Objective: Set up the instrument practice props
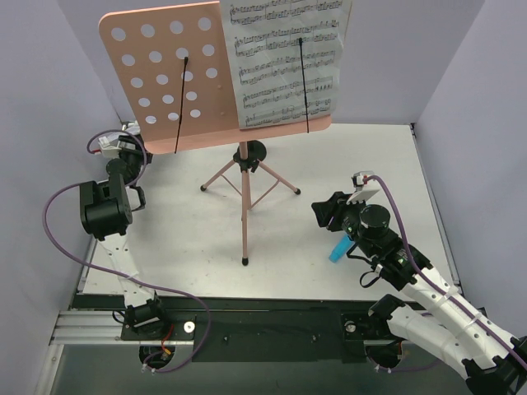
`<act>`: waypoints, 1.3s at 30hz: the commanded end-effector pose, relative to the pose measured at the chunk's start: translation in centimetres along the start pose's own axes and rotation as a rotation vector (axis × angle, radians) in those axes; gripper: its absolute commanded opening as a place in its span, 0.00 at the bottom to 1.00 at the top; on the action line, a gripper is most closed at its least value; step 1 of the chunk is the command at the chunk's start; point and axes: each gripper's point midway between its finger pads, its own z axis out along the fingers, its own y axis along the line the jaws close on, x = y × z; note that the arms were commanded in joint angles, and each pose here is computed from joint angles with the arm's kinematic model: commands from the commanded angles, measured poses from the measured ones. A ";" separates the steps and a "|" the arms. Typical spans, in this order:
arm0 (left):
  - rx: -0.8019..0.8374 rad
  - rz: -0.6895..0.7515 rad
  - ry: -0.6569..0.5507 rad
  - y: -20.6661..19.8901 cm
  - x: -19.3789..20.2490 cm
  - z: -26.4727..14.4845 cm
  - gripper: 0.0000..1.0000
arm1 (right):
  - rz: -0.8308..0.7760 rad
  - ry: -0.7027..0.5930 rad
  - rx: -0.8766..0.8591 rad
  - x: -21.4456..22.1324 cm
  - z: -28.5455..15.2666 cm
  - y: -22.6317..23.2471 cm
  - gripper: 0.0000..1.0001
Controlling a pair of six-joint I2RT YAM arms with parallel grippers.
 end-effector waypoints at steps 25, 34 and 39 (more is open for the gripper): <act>0.398 0.132 -0.157 -13.4 -6.1 -1.3 0.92 | 0.006 -0.015 -0.044 -0.6 0.3 1.1 0.36; 0.395 0.126 -0.163 -13.4 -6.5 -1.6 0.92 | 0.004 -0.011 -0.045 -0.5 0.2 1.2 0.36; 0.391 0.121 -0.163 -13.3 -6.6 -1.6 0.92 | 0.007 -0.011 -0.047 -0.5 0.1 1.2 0.36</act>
